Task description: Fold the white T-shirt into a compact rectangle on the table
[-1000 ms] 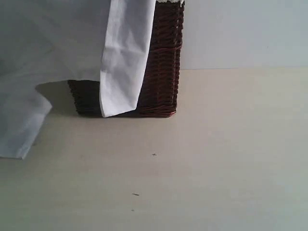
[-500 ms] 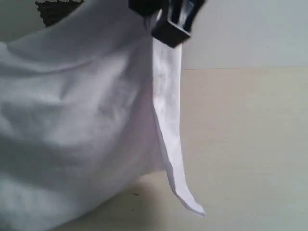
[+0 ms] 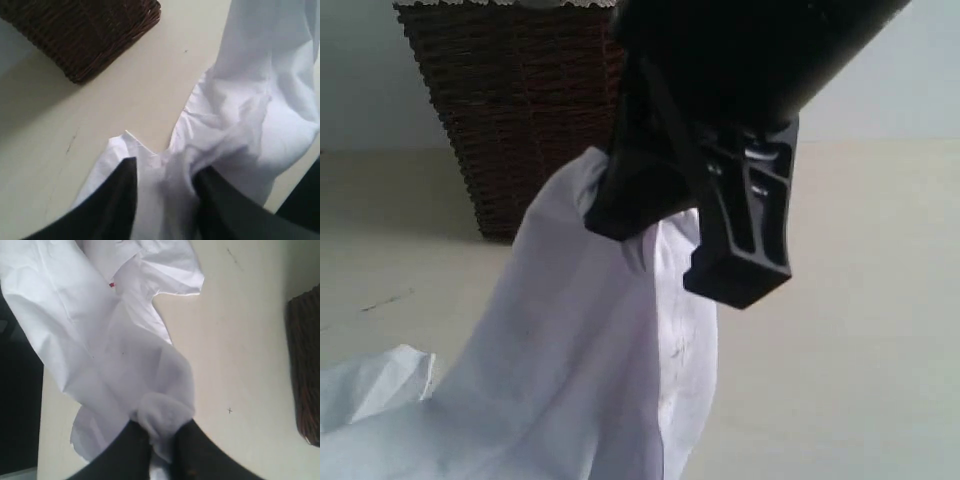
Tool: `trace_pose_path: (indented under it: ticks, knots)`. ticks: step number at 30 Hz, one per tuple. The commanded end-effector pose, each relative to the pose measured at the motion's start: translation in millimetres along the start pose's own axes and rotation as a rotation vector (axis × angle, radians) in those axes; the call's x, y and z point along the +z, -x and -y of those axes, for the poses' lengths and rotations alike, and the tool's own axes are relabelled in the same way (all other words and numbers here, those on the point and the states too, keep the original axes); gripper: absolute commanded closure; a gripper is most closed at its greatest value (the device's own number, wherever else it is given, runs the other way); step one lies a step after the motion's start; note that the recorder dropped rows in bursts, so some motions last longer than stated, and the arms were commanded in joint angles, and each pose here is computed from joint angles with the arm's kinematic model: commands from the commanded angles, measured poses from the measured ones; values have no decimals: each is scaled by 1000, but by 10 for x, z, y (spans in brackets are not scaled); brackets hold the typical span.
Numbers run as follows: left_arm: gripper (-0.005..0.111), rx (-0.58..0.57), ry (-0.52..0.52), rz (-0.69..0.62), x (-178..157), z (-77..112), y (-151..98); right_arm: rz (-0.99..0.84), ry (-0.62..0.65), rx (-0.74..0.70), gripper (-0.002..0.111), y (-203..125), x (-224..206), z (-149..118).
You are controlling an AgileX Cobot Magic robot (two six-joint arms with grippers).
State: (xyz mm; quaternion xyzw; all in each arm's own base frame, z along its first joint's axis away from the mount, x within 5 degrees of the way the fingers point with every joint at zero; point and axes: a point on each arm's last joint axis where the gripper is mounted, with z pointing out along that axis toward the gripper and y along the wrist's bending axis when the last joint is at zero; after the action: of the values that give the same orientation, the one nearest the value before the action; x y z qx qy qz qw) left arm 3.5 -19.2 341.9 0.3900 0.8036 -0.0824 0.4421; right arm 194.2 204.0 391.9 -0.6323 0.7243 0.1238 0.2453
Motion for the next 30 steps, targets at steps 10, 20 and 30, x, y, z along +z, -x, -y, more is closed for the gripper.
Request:
trace_pose_path:
  ticks: [10,20,30]
  knots:
    - [40,-37,300,356,-224,-242,229,53,15,26,95,-1,-101,-68]
    - [56,-267,394,29,150,-463,103,83,-10,14,95,-20,-247,-122]
    - [99,-240,117,-563,1149,-445,176,131,-64,-12,99,-73,-509,-223]
